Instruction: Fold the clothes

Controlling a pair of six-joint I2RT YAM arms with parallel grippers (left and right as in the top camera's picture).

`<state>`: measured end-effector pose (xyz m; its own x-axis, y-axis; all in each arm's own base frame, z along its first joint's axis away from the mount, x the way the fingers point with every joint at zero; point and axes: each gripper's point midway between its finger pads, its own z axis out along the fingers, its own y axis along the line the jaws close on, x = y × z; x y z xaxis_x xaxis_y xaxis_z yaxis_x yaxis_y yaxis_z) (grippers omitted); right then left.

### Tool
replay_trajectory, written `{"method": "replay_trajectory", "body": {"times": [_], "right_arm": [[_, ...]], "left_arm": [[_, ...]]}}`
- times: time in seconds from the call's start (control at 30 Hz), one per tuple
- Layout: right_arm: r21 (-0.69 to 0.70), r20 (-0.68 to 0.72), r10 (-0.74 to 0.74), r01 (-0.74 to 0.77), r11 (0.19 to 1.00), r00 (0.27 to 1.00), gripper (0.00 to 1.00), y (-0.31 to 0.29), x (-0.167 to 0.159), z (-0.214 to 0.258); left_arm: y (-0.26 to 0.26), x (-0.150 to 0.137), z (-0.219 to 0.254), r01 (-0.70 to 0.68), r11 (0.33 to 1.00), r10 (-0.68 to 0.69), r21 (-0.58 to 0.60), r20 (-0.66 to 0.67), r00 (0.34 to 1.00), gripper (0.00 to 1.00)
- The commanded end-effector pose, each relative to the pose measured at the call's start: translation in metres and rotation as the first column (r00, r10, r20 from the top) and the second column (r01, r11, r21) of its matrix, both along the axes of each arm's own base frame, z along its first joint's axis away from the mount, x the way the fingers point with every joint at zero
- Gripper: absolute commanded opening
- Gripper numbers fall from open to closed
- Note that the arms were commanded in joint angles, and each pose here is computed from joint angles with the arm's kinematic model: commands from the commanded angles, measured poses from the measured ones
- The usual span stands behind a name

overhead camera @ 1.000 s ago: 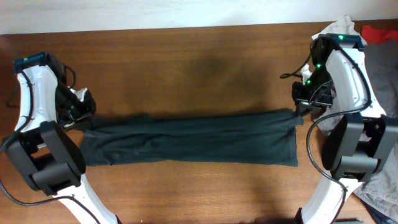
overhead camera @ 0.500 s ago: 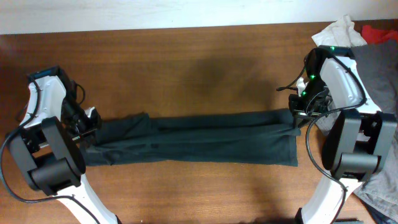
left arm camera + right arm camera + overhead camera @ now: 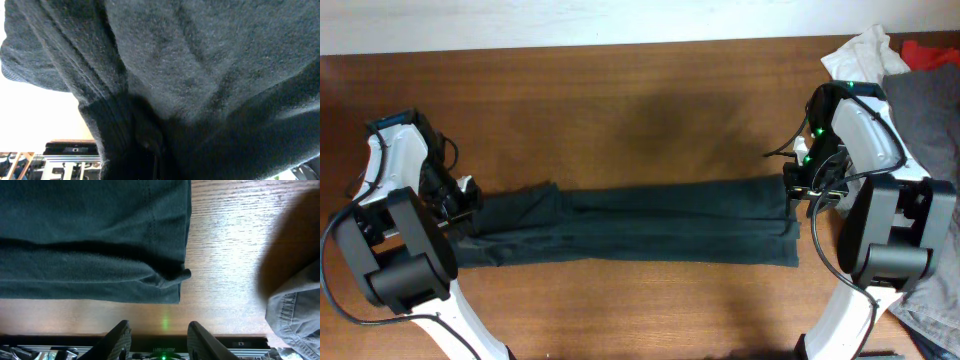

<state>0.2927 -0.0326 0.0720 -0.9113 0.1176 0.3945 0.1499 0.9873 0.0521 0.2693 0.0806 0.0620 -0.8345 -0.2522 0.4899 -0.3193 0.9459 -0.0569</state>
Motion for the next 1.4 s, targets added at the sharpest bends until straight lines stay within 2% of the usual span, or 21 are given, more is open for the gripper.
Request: {"method": "replay_trajectory", "body": {"times": [0.0, 0.17, 0.33, 0.43, 0.6, 0.73, 0.93, 1.07, 1.17, 1.2, 1.3, 1.37], "right_arm": [[0.018, 0.032, -0.001, 0.000, 1.000, 0.999, 0.41, 0.002, 0.002, 0.005], [0.043, 0.048, -0.002, 0.000, 0.999, 0.999, 0.41, 0.007, 0.004, 0.000], [0.046, 0.045, 0.005, -0.007, 0.999, 0.999, 0.41, 0.011, 0.000, -0.016], [0.046, 0.049, 0.007, -0.010, 0.999, 0.999, 0.41, 0.012, -0.003, -0.031], [0.046, 0.050, 0.007, -0.009, 0.999, 0.999, 0.41, 0.013, -0.011, -0.053], [0.046, 0.041, 0.004, -0.005, 0.999, 0.999, 0.41, 0.014, -0.018, -0.064], [0.044, 0.036, -0.003, 0.001, 0.999, 0.999, 0.42, 0.015, -0.022, -0.069], [0.044, 0.036, -0.003, 0.001, 0.999, 0.999, 0.42, 0.015, -0.022, -0.069], [0.044, 0.036, -0.003, 0.001, 0.999, 0.999, 0.42, 0.015, -0.022, -0.069], [0.044, 0.036, -0.003, 0.001, 0.999, 0.999, 0.43, 0.015, -0.022, -0.069], [0.044, 0.036, -0.003, 0.001, 0.999, 0.999, 0.43, 0.015, -0.022, -0.069], [0.044, 0.036, -0.003, 0.001, 0.999, 0.999, 0.43, 0.015, -0.022, -0.069]], "left_arm": [[0.002, -0.001, 0.007, -0.008, 1.000, 0.008, 0.021, 0.014, 1.000, 0.01], [0.001, -0.003, 0.008, -0.008, 1.000, 0.008, 0.018, 0.004, 1.000, 0.02], [0.000, -0.006, 0.010, -0.008, 1.000, 0.008, 0.013, -0.010, 1.000, 0.21], [0.000, -0.007, 0.010, -0.008, 1.000, 0.008, 0.013, -0.011, 1.000, 0.27], [-0.003, 0.000, 0.007, -0.022, 1.000, 0.022, -0.003, 0.021, 1.000, 0.28], [-0.022, 0.021, 0.003, -0.039, 0.995, 0.049, -0.091, 0.110, 0.993, 0.27], [-0.081, 0.068, 0.003, 0.065, 0.958, 0.027, -0.279, 0.313, 0.949, 0.28], [-0.120, 0.096, 0.003, 0.167, 0.932, -0.012, -0.322, 0.433, 0.901, 0.30], [-0.141, 0.108, 0.001, 0.243, 0.922, -0.068, -0.301, 0.491, 0.868, 0.30], [-0.146, 0.114, -0.003, 0.247, 0.935, -0.090, -0.256, 0.502, 0.860, 0.38], [-0.140, 0.118, -0.016, 0.201, 0.976, -0.137, -0.088, 0.473, 0.870, 0.40], [-0.141, 0.117, -0.019, 0.216, 0.975, -0.173, -0.041, 0.465, 0.868, 0.40]]}}
